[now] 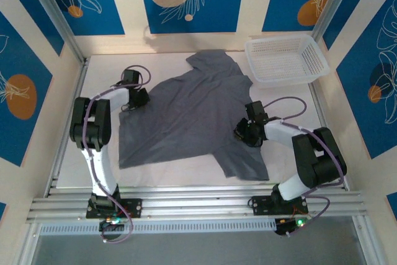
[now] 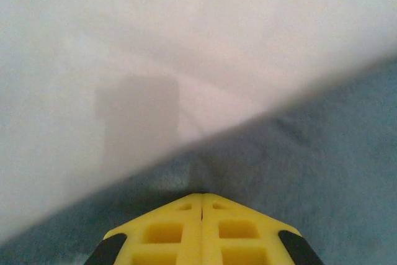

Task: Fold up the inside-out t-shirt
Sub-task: Rotate the T-shirt at the center of the table.

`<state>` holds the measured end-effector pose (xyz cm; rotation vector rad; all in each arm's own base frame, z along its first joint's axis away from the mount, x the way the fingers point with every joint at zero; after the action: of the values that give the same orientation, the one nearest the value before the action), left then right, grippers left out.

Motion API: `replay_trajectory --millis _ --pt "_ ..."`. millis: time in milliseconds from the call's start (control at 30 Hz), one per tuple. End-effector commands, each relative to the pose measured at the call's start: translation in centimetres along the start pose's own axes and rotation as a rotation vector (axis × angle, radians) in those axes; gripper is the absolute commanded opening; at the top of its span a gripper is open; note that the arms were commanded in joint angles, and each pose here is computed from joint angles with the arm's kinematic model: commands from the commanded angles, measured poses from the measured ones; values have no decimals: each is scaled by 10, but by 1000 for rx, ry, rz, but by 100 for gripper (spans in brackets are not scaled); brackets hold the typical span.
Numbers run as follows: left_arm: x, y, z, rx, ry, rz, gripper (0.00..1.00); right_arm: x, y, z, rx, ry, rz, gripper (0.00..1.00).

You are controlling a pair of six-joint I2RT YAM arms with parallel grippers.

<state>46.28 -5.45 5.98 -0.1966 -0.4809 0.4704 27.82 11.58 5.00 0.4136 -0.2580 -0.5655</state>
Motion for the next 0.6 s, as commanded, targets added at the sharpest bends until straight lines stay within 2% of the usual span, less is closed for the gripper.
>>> replay_trajectory --millis 0,133,233,333,400,467,567 --pt "9 20 -23 111 -7 39 0 -30 -24 -4 -111 17 -94 13" --pt "37 10 -19 65 -48 25 0 -62 -14 -1 -90 51 -75 11" --pt "45 -4 13 -34 -111 7 1 -62 9 21 -18 24 -6 18" --pt "41 -24 70 -215 -168 -5 28 -43 27 61 68 -96 109 28" --pt "29 -29 111 -300 -198 -17 46 -33 14 80 52 -160 108 32" --pt "13 -20 141 -315 -218 -17 51 -31 -10 85 10 -162 67 34" --pt "-15 6 176 -270 -264 -13 53 -45 -34 82 -9 -110 60 35"
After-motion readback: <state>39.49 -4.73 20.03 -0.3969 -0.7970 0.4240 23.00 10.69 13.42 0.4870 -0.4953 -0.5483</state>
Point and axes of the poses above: each hand's point on the last joint's axis, 136 mm out from that joint toward the fingers, its own z axis back along the fingers, its own y axis along the line the jaws close on, x = y × z, the point moved 4 cm from there along z, back along the fingers, and after that the axes turned 4 degrees about z, right-handed, at the moved point
